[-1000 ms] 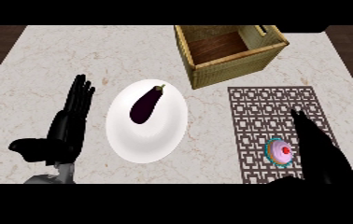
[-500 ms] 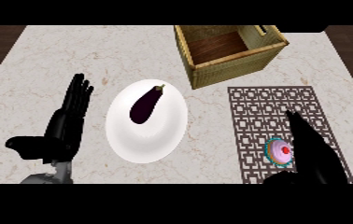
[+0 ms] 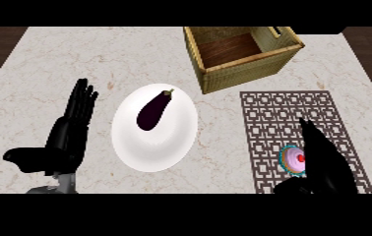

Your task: Pick the cupcake from the placemat and place it in the basket

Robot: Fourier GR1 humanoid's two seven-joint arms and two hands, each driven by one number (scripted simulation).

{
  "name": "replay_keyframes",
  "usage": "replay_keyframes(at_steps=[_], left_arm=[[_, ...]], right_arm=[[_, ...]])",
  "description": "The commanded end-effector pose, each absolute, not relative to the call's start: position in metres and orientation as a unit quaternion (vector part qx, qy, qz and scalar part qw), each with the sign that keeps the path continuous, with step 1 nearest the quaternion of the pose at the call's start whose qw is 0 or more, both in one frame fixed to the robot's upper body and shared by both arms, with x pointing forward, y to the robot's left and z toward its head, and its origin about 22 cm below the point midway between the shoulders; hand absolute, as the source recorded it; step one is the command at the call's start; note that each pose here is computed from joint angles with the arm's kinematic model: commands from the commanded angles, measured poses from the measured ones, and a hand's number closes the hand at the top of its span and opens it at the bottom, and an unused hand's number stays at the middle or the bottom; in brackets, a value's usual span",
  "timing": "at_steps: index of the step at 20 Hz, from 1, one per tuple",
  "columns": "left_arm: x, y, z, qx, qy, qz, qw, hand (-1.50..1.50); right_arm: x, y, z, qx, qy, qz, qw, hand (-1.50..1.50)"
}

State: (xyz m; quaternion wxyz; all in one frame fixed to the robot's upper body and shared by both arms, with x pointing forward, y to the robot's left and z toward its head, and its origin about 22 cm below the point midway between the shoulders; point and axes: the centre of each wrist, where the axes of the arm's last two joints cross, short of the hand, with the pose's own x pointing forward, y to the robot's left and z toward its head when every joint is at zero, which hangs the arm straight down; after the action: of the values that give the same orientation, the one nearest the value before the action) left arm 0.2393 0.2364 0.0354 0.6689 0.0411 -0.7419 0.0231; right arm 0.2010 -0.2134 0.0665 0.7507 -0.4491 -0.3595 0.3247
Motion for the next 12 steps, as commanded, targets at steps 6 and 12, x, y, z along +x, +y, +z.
replay_keyframes(at_steps=[6, 12], left_arm=[[0.251, 0.223, 0.037, 0.049, -0.744, 0.026, 0.666, 0.0], [0.244, 0.249, 0.025, 0.036, -0.734, 0.023, 0.678, 0.0]], right_arm=[[0.215, -0.233, 0.057, -0.457, -0.335, 0.299, 0.768, -1.5], [0.218, -0.236, 0.051, -0.439, -0.311, 0.402, 0.741, 1.5]])
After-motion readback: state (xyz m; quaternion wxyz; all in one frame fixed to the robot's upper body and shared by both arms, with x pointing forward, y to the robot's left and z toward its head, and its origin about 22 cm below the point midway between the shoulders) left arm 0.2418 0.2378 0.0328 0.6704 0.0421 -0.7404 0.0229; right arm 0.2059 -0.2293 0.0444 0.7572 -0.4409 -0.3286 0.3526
